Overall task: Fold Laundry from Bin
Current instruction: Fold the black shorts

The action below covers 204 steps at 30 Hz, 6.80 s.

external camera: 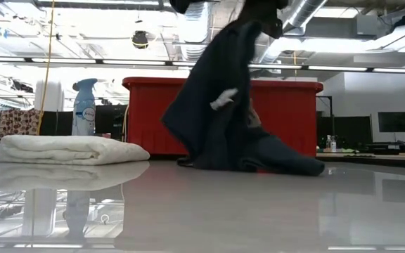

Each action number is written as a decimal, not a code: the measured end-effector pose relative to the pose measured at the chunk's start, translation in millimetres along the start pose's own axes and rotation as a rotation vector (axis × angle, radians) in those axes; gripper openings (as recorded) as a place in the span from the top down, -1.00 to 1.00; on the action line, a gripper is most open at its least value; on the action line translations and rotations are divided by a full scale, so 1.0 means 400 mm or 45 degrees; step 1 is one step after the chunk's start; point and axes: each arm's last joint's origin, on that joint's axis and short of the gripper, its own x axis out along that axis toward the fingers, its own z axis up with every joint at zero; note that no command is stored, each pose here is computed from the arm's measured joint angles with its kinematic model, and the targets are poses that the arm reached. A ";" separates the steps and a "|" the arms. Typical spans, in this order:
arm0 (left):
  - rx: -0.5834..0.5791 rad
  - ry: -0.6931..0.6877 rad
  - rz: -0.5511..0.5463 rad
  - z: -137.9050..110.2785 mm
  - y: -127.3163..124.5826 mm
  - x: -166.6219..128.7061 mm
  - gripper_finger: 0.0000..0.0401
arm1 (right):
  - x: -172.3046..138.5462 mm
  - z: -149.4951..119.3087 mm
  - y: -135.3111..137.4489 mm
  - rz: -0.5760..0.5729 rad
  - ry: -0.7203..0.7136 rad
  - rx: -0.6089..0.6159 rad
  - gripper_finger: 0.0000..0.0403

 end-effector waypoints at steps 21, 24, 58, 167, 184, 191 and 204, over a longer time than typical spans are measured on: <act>-0.179 0.125 -0.032 -0.055 0.037 0.071 0.10 | -0.004 0.030 0.034 0.128 -0.180 -0.006 0.90; -0.205 0.125 -0.059 -0.059 0.036 0.078 0.10 | -0.005 0.033 0.035 0.135 -0.198 -0.011 0.90; -0.693 -0.014 0.351 -0.014 0.101 -0.103 0.98 | -0.156 -0.078 0.081 -0.098 -0.107 -0.105 0.62; -1.194 0.472 0.271 -0.174 0.038 -0.020 0.98 | 0.024 -0.025 0.170 -0.342 0.416 0.735 0.87; -0.880 0.475 0.439 -0.303 0.149 0.173 0.98 | 0.149 -0.141 0.007 -0.696 0.679 0.735 0.87; -0.730 0.348 0.545 -0.291 0.178 0.186 0.93 | 0.167 -0.166 -0.033 -0.767 0.730 0.763 0.87; -0.454 0.329 0.469 -0.280 0.182 0.189 0.27 | 0.154 -0.161 -0.079 -0.875 0.786 0.866 0.87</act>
